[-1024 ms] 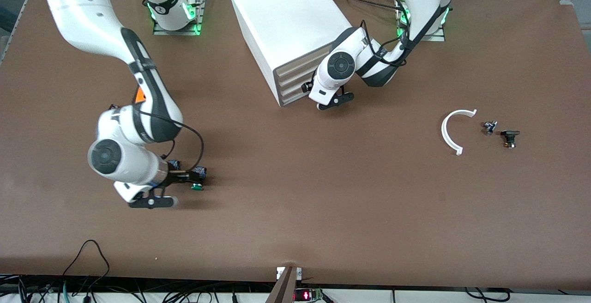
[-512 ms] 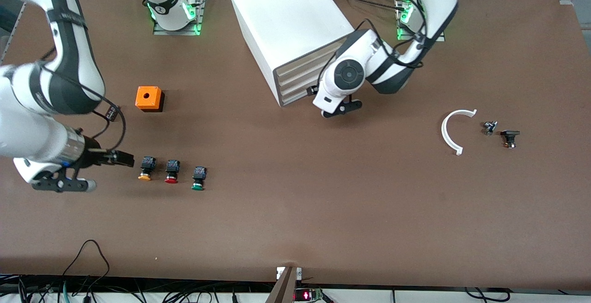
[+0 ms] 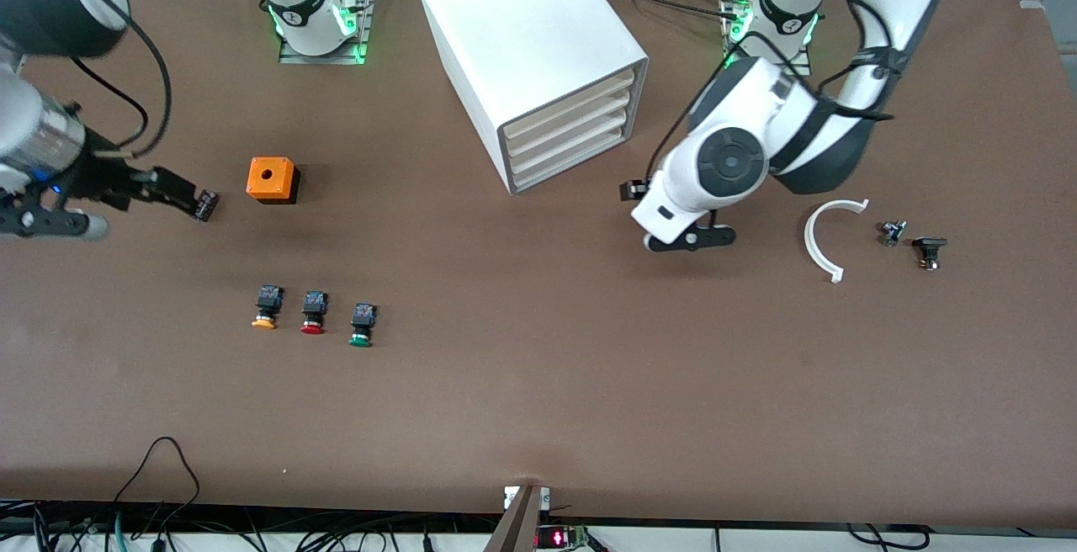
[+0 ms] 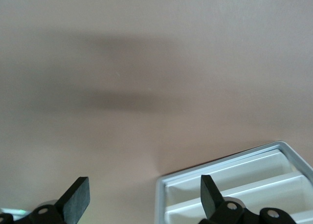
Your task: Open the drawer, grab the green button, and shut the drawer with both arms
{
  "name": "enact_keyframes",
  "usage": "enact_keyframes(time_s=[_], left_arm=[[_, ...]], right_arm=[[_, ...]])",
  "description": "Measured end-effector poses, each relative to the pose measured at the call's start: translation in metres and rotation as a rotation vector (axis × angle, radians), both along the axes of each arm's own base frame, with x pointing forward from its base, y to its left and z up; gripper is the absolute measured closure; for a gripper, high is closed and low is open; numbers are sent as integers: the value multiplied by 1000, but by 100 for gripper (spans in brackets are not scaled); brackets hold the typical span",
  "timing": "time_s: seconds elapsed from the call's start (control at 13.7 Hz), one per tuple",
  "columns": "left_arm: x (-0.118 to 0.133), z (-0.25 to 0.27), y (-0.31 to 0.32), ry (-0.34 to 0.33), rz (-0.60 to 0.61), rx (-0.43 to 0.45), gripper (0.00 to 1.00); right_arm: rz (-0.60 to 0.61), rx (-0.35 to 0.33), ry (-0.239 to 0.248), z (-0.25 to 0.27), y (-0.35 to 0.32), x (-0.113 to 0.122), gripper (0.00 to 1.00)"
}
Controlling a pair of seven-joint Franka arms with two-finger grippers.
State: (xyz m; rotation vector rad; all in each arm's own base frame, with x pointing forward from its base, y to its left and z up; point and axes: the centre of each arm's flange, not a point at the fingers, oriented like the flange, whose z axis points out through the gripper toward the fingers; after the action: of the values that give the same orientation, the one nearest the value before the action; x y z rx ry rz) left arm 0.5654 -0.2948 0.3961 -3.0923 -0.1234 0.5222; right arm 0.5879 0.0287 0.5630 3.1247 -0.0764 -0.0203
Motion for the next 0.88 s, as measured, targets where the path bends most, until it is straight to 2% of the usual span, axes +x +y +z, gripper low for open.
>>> enact_keyframes(time_s=[0.22,0.51,0.73,0.88], left_arm=[[27,50,59,-50,-103,-44,0],[44,107,156,-158,-248,-34,0],[38,147,216,-219,-238,-28,0],[18,172,233,-249,-205,-18,0]], right_arm=[[22,-6,19,28,-6,-23,0],[-2,-8,4,40,-10,-30,0],[-5,-9,18,43,-10,-32,0],[1,-9,16,50,-6,-33,0]])
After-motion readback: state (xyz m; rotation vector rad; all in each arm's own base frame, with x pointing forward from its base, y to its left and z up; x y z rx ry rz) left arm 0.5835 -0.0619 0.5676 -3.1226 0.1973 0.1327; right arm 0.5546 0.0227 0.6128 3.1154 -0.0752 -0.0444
